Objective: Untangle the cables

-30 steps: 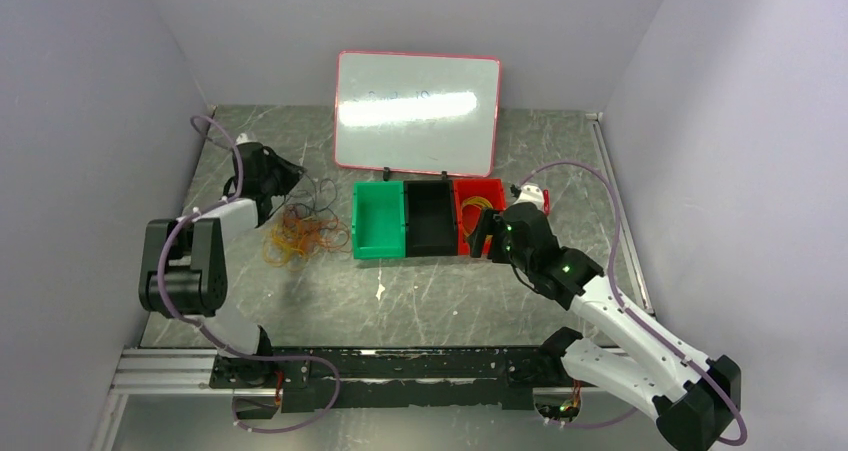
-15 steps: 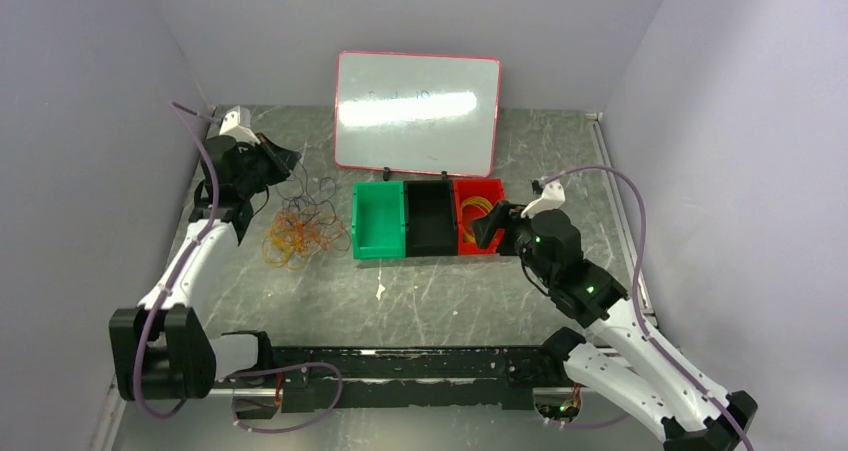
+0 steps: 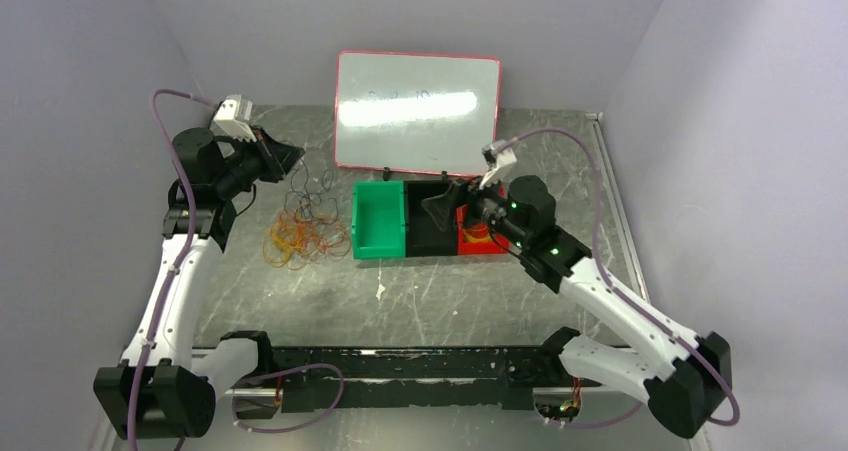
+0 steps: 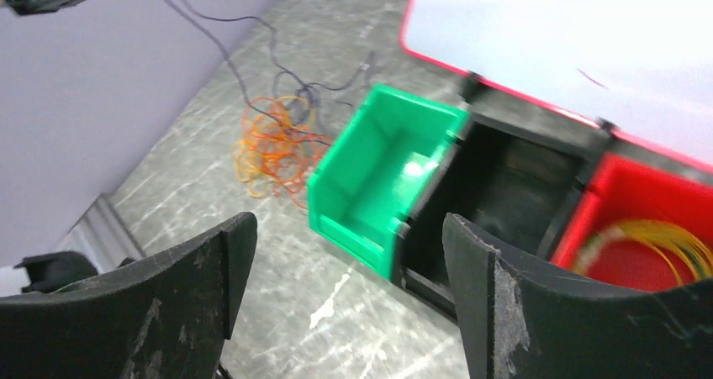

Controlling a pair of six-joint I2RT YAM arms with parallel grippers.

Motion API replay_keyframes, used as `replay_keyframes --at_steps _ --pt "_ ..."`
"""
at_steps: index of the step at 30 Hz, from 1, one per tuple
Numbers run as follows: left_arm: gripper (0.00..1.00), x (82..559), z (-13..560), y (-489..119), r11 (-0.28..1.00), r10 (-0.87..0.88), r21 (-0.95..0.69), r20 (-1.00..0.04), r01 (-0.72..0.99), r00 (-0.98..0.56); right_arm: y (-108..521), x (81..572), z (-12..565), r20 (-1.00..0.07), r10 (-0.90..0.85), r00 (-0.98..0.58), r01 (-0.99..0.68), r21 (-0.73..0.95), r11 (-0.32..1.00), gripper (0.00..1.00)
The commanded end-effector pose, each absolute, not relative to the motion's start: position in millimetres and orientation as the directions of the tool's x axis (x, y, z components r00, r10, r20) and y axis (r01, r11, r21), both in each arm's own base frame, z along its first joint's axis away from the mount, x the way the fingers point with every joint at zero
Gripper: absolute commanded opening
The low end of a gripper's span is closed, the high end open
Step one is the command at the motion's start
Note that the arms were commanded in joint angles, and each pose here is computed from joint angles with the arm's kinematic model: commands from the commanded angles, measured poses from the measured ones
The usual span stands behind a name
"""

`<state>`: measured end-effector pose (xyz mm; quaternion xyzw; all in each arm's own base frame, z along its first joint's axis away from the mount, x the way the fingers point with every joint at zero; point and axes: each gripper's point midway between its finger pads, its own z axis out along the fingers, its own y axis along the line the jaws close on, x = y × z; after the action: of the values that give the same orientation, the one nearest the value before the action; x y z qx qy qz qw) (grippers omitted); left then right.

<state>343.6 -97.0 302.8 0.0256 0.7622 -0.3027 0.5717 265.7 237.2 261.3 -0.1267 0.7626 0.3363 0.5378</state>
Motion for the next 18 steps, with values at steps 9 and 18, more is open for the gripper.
replay_keyframes --at_steps 9,18 --pt "0.07 313 341 -119 0.742 -0.221 -0.399 -0.904 0.539 -0.365 381 253 301 -0.992 0.127 -0.011 -0.89 0.068 0.452 0.89" --pt "0.07 304 350 -122 0.729 -0.165 -0.361 -0.917 0.581 -0.362 438 249 308 -0.871 0.267 0.412 -0.86 -0.275 0.43 0.82"
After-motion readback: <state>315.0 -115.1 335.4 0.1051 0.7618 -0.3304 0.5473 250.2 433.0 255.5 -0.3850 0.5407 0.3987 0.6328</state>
